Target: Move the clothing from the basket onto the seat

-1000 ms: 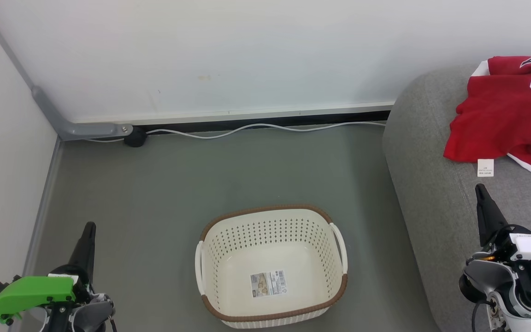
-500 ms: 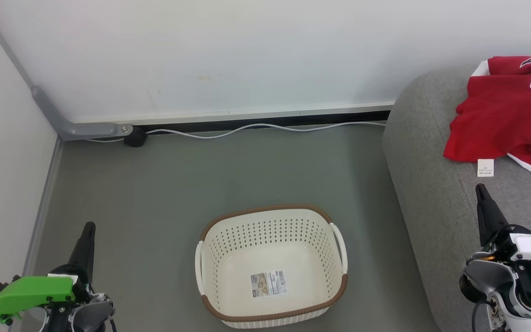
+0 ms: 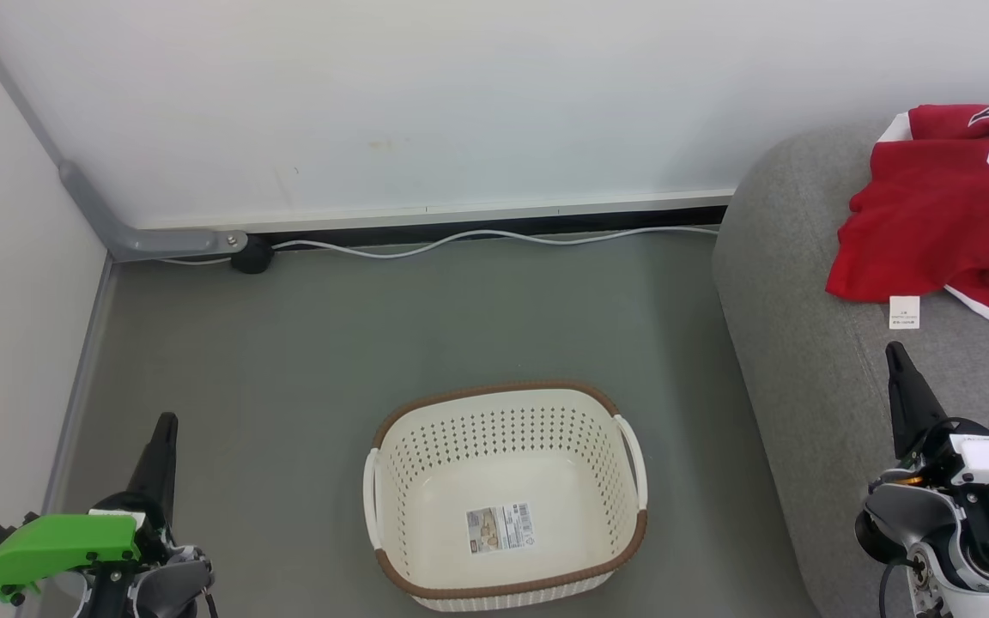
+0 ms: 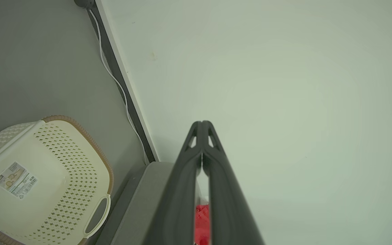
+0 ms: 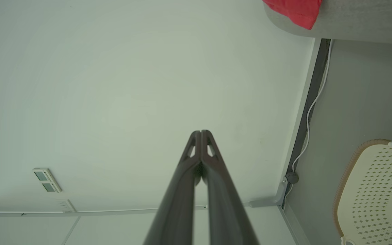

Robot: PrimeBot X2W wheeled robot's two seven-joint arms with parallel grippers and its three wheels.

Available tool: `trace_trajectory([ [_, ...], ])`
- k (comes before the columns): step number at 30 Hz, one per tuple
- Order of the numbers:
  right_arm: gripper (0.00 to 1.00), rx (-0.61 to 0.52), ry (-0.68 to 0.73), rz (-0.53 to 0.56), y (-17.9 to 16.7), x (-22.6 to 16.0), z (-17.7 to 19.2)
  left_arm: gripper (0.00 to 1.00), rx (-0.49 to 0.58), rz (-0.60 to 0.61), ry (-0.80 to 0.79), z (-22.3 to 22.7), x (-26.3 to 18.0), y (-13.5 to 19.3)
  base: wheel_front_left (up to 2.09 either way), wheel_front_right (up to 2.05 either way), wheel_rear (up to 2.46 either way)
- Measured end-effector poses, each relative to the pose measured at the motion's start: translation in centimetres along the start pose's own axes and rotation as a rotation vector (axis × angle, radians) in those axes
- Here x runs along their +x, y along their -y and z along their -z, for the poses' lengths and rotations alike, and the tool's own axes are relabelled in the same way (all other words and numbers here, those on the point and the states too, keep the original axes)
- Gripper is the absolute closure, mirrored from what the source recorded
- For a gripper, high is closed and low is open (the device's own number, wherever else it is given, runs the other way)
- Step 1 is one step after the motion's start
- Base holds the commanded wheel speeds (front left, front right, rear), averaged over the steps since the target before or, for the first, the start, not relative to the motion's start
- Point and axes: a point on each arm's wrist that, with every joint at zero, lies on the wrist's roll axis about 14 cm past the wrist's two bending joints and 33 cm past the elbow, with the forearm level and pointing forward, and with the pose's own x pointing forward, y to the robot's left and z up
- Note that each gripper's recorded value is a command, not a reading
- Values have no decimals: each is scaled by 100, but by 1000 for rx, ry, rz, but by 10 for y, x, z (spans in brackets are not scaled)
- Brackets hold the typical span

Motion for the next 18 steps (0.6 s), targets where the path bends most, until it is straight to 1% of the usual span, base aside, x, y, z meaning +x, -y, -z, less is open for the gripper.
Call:
trace_trajectory([
  [18,100,0,-1,0,0,0,0,100,-3,1,1,1,0,0,0,0,0],
])
